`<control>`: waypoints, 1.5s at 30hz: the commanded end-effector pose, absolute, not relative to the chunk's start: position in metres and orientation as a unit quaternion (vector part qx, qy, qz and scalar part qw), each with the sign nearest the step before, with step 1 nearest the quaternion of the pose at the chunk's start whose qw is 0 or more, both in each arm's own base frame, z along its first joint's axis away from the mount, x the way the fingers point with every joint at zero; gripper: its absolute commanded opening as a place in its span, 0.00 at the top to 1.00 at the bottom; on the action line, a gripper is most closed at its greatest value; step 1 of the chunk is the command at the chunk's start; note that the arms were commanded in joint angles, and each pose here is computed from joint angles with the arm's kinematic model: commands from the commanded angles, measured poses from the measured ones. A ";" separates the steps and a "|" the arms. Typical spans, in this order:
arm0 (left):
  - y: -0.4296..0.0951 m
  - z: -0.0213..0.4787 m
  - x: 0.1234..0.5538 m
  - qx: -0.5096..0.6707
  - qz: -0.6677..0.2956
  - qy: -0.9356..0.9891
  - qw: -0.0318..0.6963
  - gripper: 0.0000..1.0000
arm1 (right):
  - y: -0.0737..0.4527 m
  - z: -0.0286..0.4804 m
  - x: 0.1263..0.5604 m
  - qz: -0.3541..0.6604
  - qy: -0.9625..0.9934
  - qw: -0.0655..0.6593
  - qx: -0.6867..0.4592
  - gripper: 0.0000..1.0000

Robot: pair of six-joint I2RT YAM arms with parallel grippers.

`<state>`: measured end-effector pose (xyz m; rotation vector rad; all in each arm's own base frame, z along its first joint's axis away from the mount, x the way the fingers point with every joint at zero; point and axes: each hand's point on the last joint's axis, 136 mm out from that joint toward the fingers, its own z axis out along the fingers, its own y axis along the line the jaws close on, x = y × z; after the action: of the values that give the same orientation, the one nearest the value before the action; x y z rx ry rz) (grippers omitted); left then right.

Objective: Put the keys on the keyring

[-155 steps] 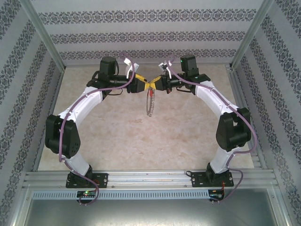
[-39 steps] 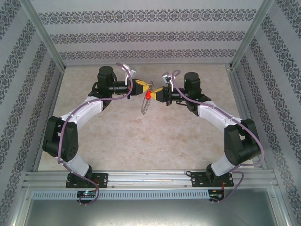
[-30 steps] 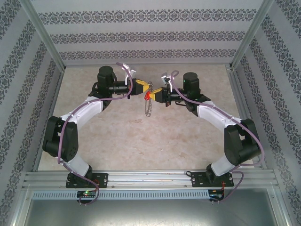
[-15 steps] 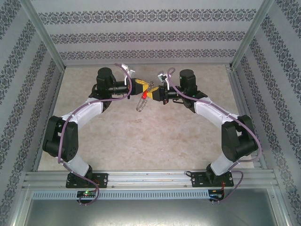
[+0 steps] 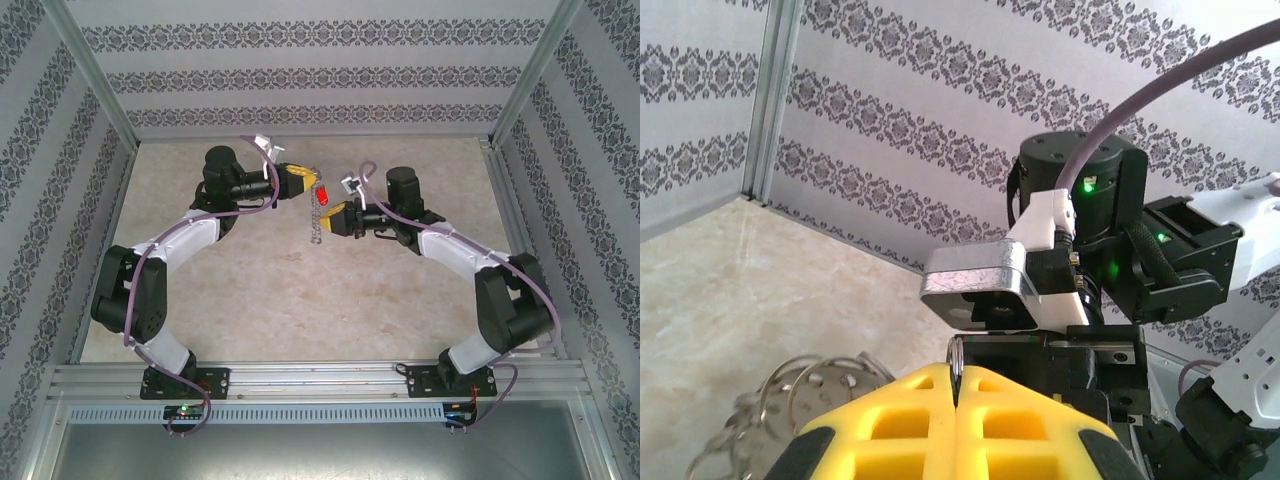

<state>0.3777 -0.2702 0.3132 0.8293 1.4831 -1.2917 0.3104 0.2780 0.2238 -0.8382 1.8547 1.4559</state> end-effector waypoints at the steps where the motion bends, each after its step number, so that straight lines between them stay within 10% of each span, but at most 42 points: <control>1: -0.273 0.331 0.373 0.355 -0.533 0.575 0.510 1.00 | 0.263 0.257 0.309 0.543 0.683 0.372 -0.318 0.75; 19: -0.272 0.330 0.371 0.345 -0.547 0.569 0.508 1.00 | 0.268 0.350 0.346 0.576 0.635 0.471 -0.210 0.68; 37: -0.273 0.329 0.370 0.346 -0.549 0.571 0.503 1.00 | 0.298 0.347 0.343 0.628 0.602 0.434 -0.235 0.80; 45: -0.273 0.329 0.370 0.346 -0.551 0.570 0.502 1.00 | 0.290 0.341 0.347 0.621 0.608 0.442 -0.223 0.69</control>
<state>0.3751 -0.2683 0.3236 0.7974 1.4315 -1.3252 0.3584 0.2854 0.3266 -0.4824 1.5799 1.5280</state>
